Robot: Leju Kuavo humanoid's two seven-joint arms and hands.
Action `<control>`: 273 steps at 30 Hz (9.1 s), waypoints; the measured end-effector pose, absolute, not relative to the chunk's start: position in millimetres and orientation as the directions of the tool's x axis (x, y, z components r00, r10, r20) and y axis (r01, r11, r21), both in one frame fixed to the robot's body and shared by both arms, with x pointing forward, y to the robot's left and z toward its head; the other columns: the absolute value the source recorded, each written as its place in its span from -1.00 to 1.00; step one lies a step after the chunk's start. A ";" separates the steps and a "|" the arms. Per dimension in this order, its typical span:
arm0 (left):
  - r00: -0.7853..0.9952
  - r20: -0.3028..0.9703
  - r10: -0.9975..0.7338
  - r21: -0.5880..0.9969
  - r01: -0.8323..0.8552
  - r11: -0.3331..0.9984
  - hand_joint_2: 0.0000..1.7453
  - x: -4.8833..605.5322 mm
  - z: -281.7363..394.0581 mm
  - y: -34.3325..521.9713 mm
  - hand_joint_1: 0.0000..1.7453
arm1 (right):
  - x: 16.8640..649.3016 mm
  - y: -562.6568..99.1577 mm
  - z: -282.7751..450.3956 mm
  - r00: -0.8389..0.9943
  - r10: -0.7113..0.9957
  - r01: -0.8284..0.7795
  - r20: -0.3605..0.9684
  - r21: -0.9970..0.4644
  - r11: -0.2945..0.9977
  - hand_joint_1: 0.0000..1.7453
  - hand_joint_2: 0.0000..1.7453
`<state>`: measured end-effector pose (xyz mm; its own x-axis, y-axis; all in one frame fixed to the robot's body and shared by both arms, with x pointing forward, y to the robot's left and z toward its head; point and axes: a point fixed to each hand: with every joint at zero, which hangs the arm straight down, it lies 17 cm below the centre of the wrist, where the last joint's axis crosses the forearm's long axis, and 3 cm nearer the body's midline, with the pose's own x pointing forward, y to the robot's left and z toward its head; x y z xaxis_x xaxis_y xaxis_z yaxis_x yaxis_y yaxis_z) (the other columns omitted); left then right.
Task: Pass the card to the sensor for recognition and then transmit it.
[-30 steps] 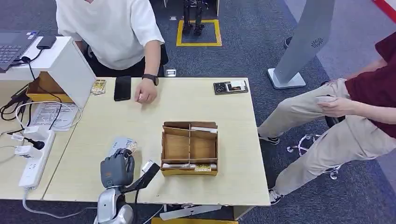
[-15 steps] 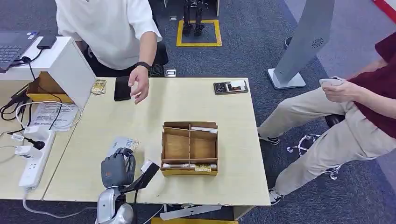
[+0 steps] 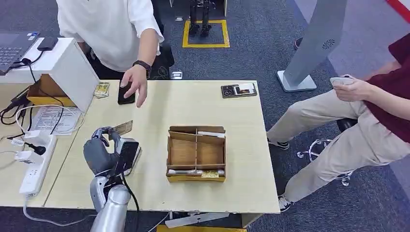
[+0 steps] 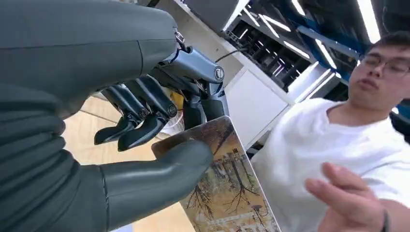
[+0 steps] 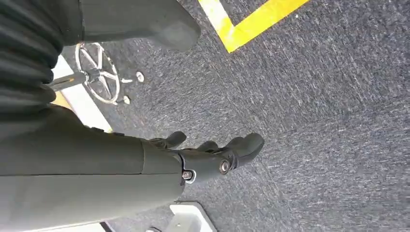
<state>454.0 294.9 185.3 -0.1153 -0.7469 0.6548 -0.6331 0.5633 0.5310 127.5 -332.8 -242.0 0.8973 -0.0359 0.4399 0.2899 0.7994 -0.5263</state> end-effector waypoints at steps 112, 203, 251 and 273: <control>-0.291 0.644 -0.708 0.386 -0.675 0.629 1.00 431.5 232.3 282.1 -1.00 | 128.3 -334.4 -239.9 0.889 -0.043 0.309 0.456 -0.529 0.790 -1.00 1.00; -0.559 0.161 -0.814 0.754 -0.463 0.467 1.00 336.2 200.1 112.2 -1.00 | 115.0 -340.3 -242.3 0.888 -0.089 0.345 0.452 -0.524 0.779 -1.00 1.00; -0.555 0.103 -0.825 0.848 -0.385 0.365 1.00 392.2 161.2 69.8 -1.00 | 126.3 -336.6 -241.8 0.888 -0.036 0.300 0.458 -0.519 0.801 -1.00 1.00; -0.564 0.100 -0.820 0.852 -0.377 0.363 1.00 390.4 157.7 66.1 -1.00 | 126.2 -336.3 -241.8 0.888 -0.036 0.300 0.458 -0.518 0.801 -1.00 1.00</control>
<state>390.4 66.1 157.7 -0.5639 -0.8198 0.0999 -0.3767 0.3629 0.8523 126.2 -336.3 -241.8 0.8883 -0.0360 0.4578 0.2996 0.8010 -0.5184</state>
